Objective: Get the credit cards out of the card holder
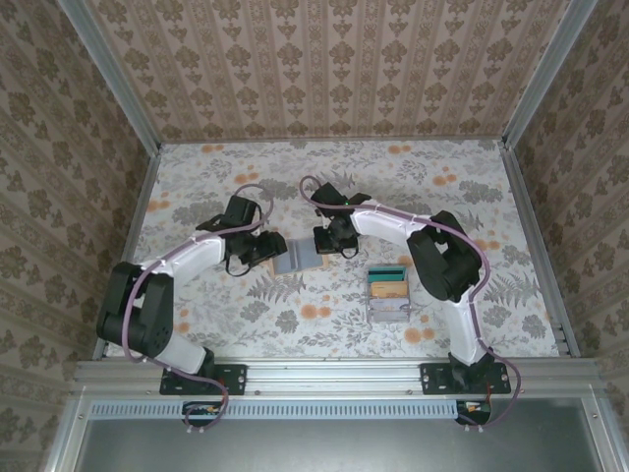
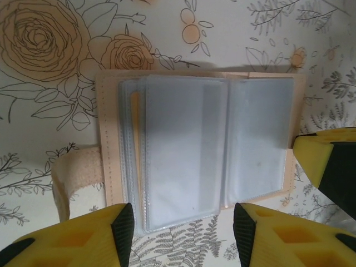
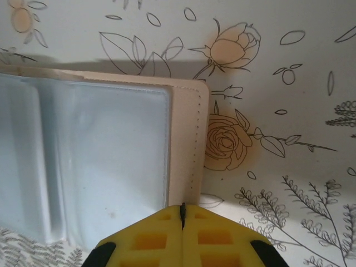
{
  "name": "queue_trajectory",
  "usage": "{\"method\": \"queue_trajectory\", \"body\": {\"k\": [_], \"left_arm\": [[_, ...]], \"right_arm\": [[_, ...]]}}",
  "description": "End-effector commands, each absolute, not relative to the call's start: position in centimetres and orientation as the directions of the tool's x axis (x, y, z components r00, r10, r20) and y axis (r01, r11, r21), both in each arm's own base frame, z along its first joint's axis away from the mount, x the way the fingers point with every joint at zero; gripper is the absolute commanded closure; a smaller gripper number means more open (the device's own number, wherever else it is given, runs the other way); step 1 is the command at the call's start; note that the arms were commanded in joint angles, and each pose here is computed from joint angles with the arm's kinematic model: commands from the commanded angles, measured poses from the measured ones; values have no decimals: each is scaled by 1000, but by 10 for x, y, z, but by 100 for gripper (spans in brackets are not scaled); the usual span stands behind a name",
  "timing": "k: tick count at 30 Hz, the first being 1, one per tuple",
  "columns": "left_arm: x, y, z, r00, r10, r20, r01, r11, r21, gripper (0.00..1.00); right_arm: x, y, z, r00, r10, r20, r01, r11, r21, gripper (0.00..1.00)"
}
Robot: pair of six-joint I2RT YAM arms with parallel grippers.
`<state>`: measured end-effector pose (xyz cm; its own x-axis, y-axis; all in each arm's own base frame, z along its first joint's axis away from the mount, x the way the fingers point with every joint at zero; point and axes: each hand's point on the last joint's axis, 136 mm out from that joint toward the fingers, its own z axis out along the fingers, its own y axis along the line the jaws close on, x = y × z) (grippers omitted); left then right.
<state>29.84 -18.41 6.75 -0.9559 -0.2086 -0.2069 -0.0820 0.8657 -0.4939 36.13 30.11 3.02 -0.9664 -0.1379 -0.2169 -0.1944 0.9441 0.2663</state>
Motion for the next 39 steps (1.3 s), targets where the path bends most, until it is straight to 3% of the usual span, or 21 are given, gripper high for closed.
{"method": "queue_trajectory", "body": {"k": [1,9,28,39], "left_arm": [[307,-193,71,-955,-206,-212,-71,856,-512,47],[307,-200,60,-964,-186,-189,-63,853,-517,52],[303,-218,44,-979,-138,-149,-40,849,-528,54],[305,-198,64,-962,-149,-230,-29,890,-455,55]], "right_arm": [[361,304,23,-972,-136,-190,-185,943,275,100],[357,304,16,-977,-132,-168,-175,945,278,100],[352,308,16,-980,-129,-154,-170,941,292,100],[349,309,15,-980,-131,-149,-170,940,296,100]]}}
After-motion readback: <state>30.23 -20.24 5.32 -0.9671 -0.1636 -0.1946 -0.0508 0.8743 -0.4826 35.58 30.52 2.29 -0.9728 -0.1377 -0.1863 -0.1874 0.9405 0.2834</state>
